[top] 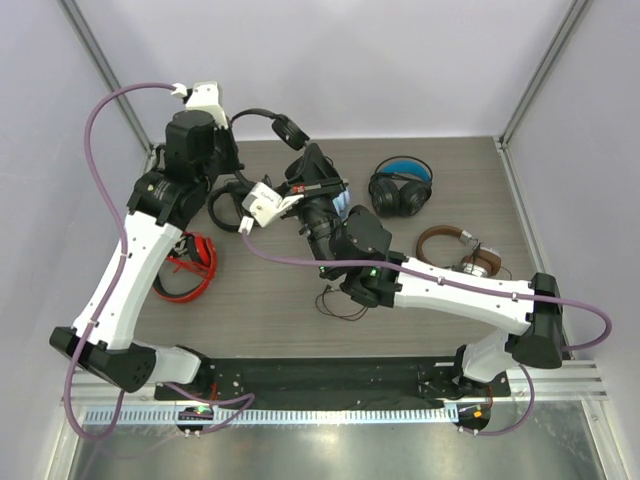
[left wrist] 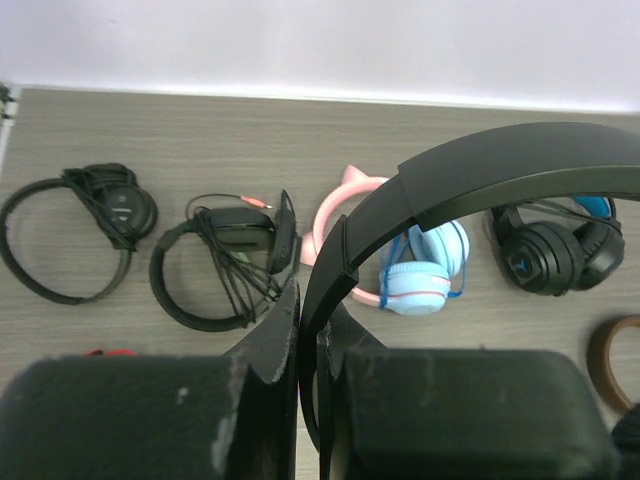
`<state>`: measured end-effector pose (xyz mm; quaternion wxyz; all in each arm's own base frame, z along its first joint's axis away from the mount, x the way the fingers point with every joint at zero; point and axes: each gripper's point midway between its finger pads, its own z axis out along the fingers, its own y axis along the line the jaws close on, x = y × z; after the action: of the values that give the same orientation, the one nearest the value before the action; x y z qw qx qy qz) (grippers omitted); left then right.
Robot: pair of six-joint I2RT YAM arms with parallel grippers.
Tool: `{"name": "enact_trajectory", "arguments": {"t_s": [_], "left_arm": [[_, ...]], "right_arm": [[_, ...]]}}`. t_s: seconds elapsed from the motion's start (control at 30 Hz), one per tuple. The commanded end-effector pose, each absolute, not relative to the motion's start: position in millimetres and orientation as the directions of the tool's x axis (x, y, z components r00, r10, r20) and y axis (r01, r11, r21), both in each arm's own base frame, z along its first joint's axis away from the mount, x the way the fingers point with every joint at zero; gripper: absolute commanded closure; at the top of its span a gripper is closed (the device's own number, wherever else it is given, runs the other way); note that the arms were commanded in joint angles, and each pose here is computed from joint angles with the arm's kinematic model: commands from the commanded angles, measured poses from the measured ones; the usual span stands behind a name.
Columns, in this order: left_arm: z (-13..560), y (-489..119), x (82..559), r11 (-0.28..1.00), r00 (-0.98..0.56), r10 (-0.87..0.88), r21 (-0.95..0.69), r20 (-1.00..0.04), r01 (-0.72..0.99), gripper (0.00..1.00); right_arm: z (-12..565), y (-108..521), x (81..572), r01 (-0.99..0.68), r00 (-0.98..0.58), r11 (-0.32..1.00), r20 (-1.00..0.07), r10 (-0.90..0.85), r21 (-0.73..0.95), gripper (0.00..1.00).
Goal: Wrap the headphones
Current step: Wrap the headphone cable with the right arm
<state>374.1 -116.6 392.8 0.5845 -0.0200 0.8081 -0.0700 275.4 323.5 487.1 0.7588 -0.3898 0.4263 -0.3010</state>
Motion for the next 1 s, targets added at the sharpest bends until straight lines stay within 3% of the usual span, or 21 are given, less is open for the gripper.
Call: {"name": "enact_trajectory", "arguments": {"t_s": [0.0, 0.3, 0.6, 0.7, 0.97], "left_arm": [[409.7, -126.2, 376.7, 0.979, -0.291, -0.152, -0.185, -0.945, 0.089, 1.0], [402.2, -129.5, 375.8, 0.978, -0.314, -0.14, -0.181, -0.939, 0.104, 1.0], [417.7, -99.8, 379.0, 0.967, -0.21, -0.253, -0.24, -0.945, -0.083, 1.0], [423.6, -76.8, 375.7, 0.944, -0.143, -0.27, -0.232, -0.952, -0.235, 1.0], [433.2, -71.9, 372.7, 0.914, -0.108, -0.315, -0.271, -0.943, -0.3, 1.0]], "right_arm": [[528.2, 328.7, 269.4, 0.103, 0.572, 0.657, -0.496, -0.654, -0.747, 0.99], [549.1, 331.0, 286.7, 0.102, 0.597, 0.679, -0.502, -0.626, -0.727, 0.99], [531.2, 332.5, 280.2, 0.062, 0.6, 0.665, -0.505, -0.62, -0.744, 0.99], [529.6, 334.0, 280.1, 0.061, 0.6, 0.663, -0.504, -0.621, -0.746, 0.99], [523.4, 339.8, 281.9, 0.053, 0.598, 0.658, -0.504, -0.623, -0.751, 0.99]]}}
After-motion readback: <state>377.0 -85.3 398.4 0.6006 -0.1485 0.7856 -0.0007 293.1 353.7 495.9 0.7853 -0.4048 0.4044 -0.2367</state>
